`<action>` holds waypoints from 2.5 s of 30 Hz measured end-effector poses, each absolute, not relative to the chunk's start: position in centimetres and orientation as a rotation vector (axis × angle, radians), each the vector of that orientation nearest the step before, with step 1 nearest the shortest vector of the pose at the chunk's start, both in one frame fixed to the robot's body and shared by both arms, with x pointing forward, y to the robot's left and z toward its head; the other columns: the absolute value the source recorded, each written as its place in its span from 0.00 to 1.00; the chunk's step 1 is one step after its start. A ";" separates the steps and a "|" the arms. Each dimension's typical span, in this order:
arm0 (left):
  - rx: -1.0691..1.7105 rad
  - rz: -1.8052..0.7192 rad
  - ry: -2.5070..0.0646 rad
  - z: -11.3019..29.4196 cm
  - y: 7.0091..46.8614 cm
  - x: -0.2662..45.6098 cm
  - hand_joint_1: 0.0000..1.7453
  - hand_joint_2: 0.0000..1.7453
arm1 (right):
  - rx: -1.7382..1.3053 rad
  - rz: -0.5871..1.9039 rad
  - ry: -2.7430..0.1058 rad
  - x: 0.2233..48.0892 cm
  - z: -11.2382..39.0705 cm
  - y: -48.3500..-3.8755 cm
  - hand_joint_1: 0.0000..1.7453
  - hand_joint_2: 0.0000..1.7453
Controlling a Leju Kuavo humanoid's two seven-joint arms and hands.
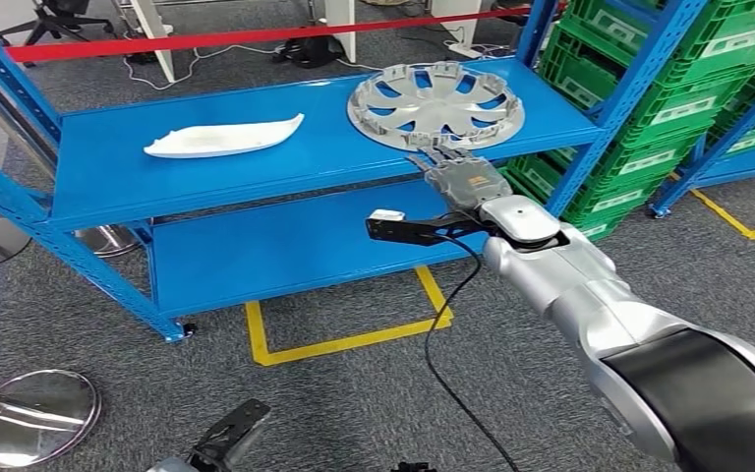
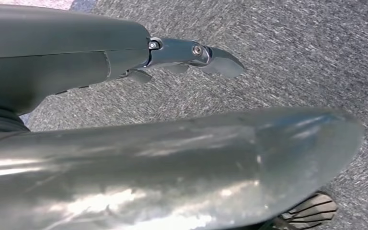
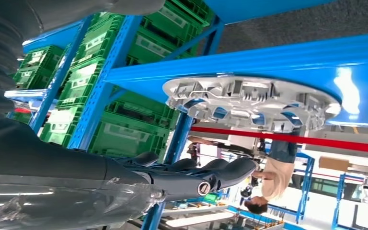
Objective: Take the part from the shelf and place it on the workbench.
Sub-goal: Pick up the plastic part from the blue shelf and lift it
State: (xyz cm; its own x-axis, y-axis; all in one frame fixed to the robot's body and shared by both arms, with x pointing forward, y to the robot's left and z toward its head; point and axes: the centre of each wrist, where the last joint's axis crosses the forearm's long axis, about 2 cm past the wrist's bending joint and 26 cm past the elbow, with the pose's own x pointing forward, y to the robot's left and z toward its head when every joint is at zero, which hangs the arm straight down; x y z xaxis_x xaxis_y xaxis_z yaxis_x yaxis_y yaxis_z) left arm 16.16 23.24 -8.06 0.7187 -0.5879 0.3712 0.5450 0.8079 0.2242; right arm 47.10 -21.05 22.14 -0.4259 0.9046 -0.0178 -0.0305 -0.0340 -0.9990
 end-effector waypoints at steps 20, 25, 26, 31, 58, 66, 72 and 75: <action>0.102 -0.628 -0.446 -8.0 23.3 16.3 0.00 0.00 | -0.969 1.561 -1.489 47.2 22.4 -21.2 0.00 1.00; 0.102 -0.628 -0.447 -8.0 23.2 16.3 0.00 0.00 | -0.972 1.560 -1.492 47.2 22.5 -21.1 0.00 1.00; 0.102 -0.628 -0.447 -8.0 23.2 16.3 0.00 0.00 | -0.972 1.561 -1.492 47.3 22.5 -21.1 0.00 1.00; 0.101 -0.629 -0.445 -8.0 23.2 16.2 0.00 0.00 | -0.966 1.565 -1.487 47.1 22.2 -21.1 0.00 1.00; 0.103 -0.631 -0.448 -8.0 23.3 16.4 0.00 0.00 | -0.977 1.568 -1.489 47.3 22.5 -21.3 0.00 1.00; 0.104 -0.631 -0.446 -8.0 23.4 16.3 0.00 0.00 | -0.974 1.571 -1.484 47.2 22.4 -21.3 0.00 1.00; 0.105 -0.631 -0.449 -8.0 23.4 16.5 0.00 0.00 | -0.975 1.569 -1.481 47.2 22.3 -21.3 0.00 1.00; 0.104 -0.631 -0.446 -8.0 23.4 16.3 0.00 0.00 | -0.967 1.572 -1.475 47.1 22.0 -21.3 0.00 1.00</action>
State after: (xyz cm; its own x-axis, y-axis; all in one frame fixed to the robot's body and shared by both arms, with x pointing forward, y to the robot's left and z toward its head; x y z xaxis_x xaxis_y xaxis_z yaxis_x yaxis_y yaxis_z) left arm 16.32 23.39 -8.02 0.7160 -0.5913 0.3711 0.5472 0.8054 0.2277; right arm 47.06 -21.34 21.97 -0.4247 0.9049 -0.0276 -0.0298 -0.0444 -0.9986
